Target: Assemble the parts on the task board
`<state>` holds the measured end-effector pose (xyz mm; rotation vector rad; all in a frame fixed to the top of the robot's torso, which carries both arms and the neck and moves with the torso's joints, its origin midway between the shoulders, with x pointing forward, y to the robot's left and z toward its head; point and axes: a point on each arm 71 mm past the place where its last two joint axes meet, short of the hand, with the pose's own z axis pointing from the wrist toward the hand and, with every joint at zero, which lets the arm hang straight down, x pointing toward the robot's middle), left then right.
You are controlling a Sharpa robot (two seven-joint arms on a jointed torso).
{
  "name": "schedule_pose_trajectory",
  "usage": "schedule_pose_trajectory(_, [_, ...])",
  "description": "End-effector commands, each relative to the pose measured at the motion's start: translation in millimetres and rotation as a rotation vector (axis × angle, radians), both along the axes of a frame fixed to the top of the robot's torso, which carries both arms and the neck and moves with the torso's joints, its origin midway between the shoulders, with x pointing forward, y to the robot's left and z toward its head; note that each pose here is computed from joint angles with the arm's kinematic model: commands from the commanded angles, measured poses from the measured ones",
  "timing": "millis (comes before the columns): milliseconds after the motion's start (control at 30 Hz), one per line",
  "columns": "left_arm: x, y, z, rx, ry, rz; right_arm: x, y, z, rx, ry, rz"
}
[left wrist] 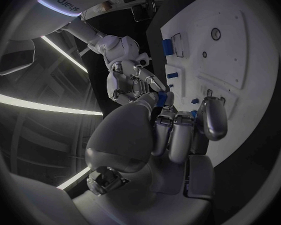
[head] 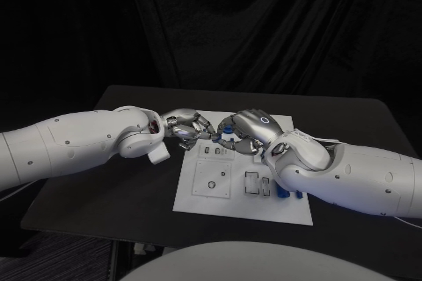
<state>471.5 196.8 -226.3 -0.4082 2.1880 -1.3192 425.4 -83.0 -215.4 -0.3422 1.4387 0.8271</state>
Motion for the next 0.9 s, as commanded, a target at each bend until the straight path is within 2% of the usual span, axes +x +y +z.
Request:
schedule_pose_trajectory(33, [-1.5,-7.8,3.4,-0.034,-0.002,-0.032,-2.2,2,-1.4,-0.027,0.012,0.031])
schedule_pose_trajectory(300, [0.2,-7.3,-0.6,0.016,0.020,-0.003,-0.5,-12,-1.4,-0.041,0.015,0.011])
schedule_pose_trajectory(567, [3.0,-4.7,-4.6,0.075,0.038,0.048,-2.4,-41,4.0,-0.062,0.024,-0.039])
schedule_pose_trajectory(667, [3.0,-4.2,-6.5,0.105,0.052,0.066,-2.4,-54,11.1,-0.073,0.022,-0.065])
schedule_pose_trajectory(800, [1.4,-4.3,-9.3,0.164,0.083,0.085,0.7,-72,27.3,-0.077,-0.005,-0.105])
schedule_pose_trajectory(900, [2.6,-3.3,-7.5,0.247,0.059,0.065,4.7,-83,38.9,-0.078,-0.029,-0.133])
